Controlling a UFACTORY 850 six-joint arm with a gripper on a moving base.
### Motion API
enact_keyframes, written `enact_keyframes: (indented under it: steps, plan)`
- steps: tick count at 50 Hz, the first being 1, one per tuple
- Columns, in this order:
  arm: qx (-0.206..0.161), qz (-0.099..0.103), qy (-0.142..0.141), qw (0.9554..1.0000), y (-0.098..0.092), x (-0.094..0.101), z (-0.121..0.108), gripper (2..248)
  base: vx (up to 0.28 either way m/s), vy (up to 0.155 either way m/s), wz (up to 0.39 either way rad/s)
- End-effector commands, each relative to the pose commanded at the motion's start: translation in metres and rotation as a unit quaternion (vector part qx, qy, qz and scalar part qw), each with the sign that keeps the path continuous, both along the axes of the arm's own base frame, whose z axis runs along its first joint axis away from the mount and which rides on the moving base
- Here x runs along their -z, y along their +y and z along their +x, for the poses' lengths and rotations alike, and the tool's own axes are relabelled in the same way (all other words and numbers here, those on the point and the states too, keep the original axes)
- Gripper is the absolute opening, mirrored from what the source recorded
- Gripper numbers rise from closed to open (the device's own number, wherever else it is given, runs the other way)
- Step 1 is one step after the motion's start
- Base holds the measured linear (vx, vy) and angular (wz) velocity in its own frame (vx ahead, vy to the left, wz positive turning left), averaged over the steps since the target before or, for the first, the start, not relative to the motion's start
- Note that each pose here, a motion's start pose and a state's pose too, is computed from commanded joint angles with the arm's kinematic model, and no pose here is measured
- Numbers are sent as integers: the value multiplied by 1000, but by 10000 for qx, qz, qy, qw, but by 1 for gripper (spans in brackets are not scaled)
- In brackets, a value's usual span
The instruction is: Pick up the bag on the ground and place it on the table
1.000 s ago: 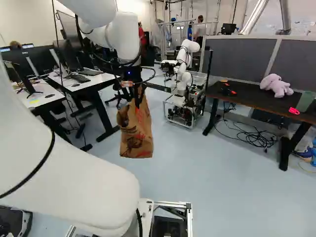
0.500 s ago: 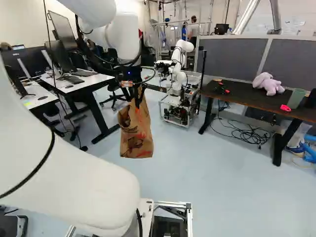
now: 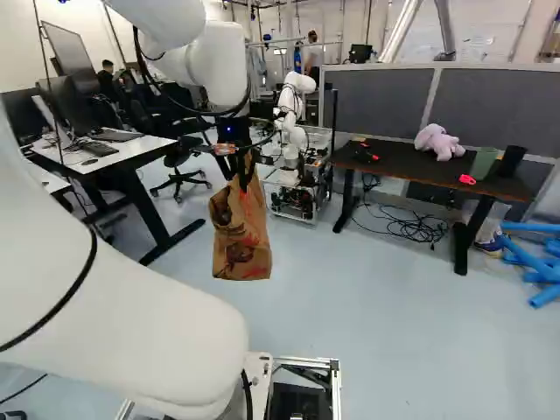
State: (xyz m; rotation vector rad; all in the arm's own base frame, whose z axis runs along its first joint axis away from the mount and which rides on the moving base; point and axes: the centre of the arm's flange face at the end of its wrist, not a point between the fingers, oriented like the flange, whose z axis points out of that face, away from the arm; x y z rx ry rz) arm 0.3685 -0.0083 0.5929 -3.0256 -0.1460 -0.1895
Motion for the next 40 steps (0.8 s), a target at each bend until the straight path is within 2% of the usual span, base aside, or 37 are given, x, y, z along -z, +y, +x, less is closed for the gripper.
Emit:
enact_keyframes:
  steps: [40]
  plan:
    - [0,0,0,10000,0,0,0,21,14,-65,-305]
